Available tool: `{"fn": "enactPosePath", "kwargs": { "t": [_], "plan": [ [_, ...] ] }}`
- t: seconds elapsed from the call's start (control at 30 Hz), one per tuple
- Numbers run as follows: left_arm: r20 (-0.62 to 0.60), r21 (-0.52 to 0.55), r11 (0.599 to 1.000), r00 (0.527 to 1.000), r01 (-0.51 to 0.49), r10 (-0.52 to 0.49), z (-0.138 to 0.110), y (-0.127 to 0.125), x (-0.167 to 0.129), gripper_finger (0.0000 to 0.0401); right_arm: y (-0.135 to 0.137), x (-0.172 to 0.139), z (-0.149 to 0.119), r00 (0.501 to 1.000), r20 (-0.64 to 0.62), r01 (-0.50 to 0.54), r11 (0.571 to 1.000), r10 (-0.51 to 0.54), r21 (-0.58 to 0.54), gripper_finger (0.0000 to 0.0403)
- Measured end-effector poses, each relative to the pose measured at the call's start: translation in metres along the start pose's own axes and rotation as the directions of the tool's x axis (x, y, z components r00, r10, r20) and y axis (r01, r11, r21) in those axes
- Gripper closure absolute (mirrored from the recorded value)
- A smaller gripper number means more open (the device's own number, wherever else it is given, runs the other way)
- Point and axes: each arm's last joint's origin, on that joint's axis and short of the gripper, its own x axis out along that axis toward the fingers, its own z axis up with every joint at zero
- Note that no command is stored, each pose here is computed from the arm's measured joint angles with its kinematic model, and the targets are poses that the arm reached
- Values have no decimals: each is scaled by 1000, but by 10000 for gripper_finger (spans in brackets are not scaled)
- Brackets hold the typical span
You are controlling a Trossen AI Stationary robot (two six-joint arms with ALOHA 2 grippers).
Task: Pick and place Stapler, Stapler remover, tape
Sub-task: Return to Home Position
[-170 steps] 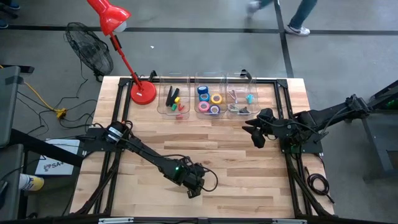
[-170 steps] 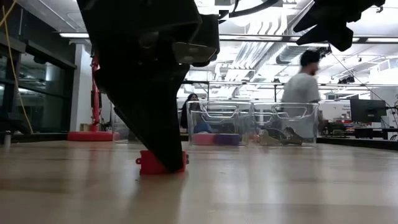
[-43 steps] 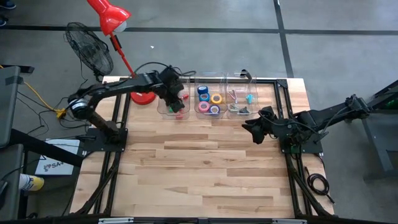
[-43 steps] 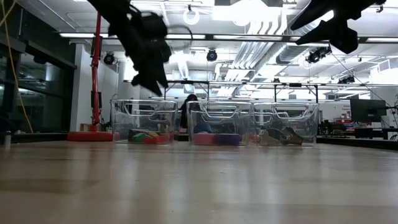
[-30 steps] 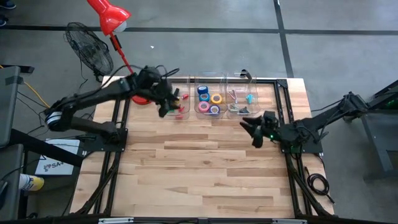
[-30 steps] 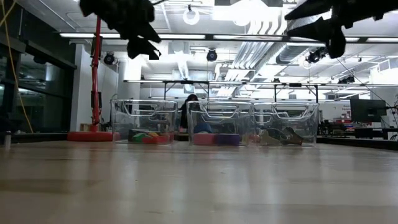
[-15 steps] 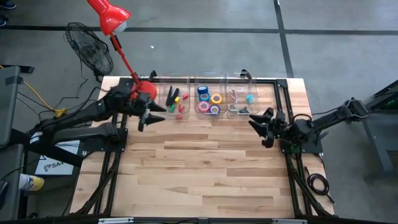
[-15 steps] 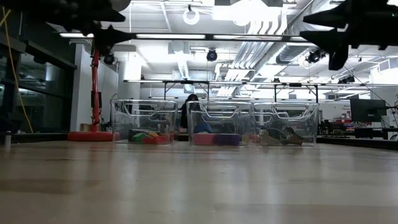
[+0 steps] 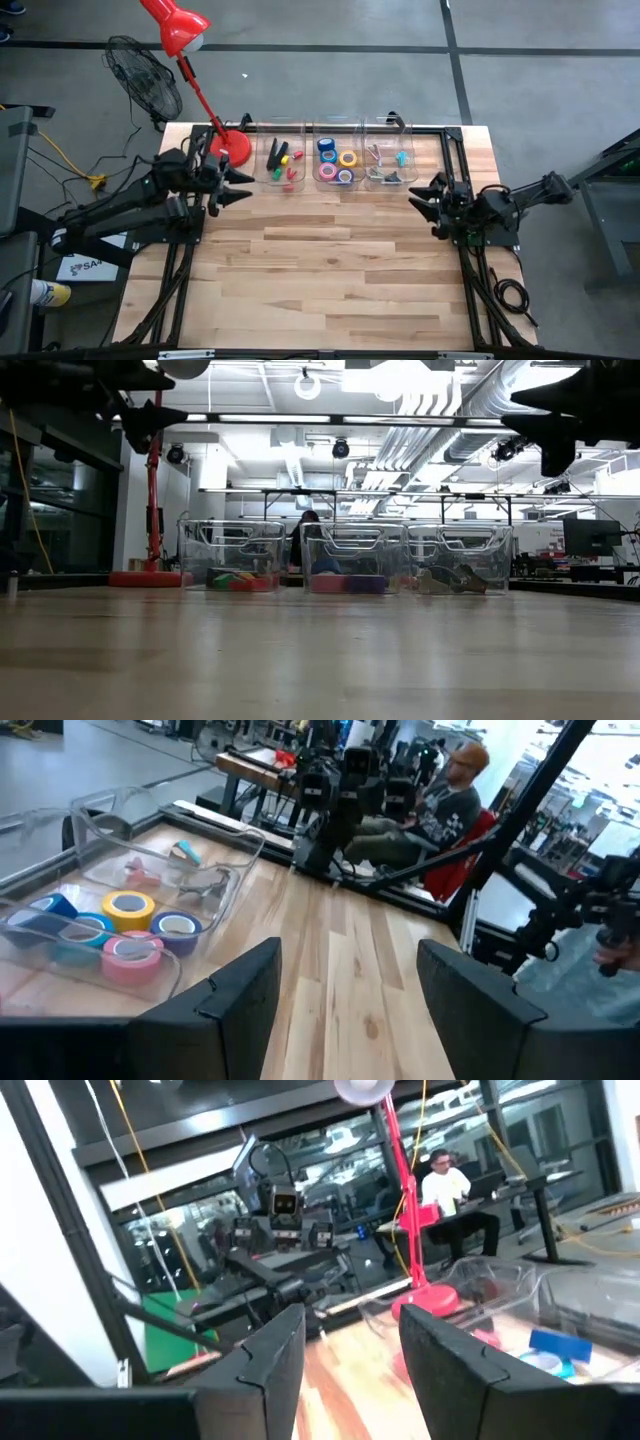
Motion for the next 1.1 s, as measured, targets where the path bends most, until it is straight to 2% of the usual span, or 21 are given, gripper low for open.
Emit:
{"fn": "enactPosePath", "kwargs": {
  "t": [0.33,0.63,0.77,1.0,1.1],
  "plan": [
    [34,-18,999,998,-47,47,-4,1,-3,171,-6,-5,-7,997,-76,-6,1000,6,2,247],
    [39,-17,996,995,-90,91,-5,3,-3,171,-12,-1,-4,998,-63,-28,1000,28,12,247],
    [18,-29,990,990,-137,137,-20,11,0,171,-15,0,-3,997,-60,-44,999,45,22,247],
    [97,-63,996,993,-67,73,-42,20,7,171,-20,2,-1,998,-51,-20,999,22,33,247],
    [92,-68,996,994,-60,66,-49,20,9,171,-22,2,-1,999,-48,-17,999,19,31,247]
  ]
}}
